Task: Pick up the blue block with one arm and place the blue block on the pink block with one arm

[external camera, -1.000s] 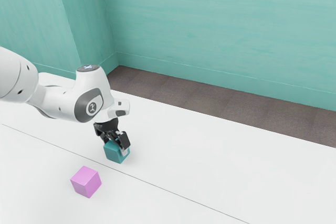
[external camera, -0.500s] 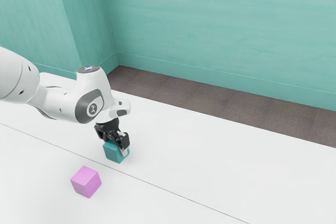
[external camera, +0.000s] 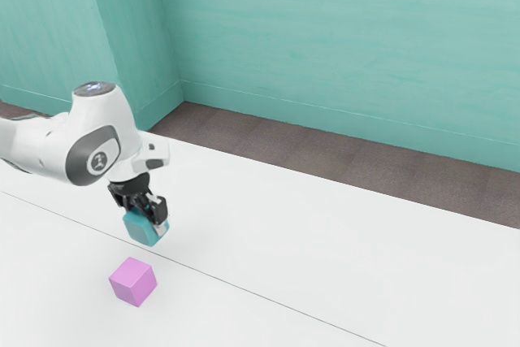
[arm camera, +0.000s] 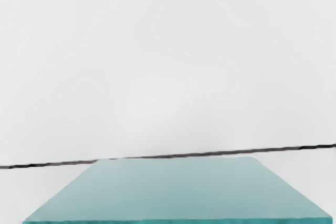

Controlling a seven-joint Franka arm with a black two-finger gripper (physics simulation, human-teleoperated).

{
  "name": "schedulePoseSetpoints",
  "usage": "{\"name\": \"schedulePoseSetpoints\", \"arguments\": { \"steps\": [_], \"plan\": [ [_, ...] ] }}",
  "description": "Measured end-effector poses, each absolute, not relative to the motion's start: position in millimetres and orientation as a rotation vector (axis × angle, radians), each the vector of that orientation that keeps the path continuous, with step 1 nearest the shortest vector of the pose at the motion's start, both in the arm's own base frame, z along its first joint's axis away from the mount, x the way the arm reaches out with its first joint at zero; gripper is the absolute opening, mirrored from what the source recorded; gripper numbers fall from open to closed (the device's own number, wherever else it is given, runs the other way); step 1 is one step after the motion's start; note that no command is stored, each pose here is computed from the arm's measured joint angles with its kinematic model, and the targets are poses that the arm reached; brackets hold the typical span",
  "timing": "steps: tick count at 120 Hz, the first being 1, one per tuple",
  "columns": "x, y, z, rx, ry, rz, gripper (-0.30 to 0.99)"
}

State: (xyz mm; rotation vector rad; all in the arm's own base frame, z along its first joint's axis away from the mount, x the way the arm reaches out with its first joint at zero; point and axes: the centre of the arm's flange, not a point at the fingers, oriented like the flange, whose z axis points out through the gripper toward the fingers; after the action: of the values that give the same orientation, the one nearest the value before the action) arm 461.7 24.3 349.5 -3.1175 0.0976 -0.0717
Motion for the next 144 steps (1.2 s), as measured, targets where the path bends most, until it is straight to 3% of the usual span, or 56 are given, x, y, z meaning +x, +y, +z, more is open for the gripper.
{"name": "schedulePoseSetpoints", "arguments": {
  "steps": [56,144],
  "plan": [
    [393.2,26.5,343.2,-3.094,0.013,0.006,0.31],
    [393.0,14.9,335.8,-3.120,0.090,0.036,0.31]
  ]
}}
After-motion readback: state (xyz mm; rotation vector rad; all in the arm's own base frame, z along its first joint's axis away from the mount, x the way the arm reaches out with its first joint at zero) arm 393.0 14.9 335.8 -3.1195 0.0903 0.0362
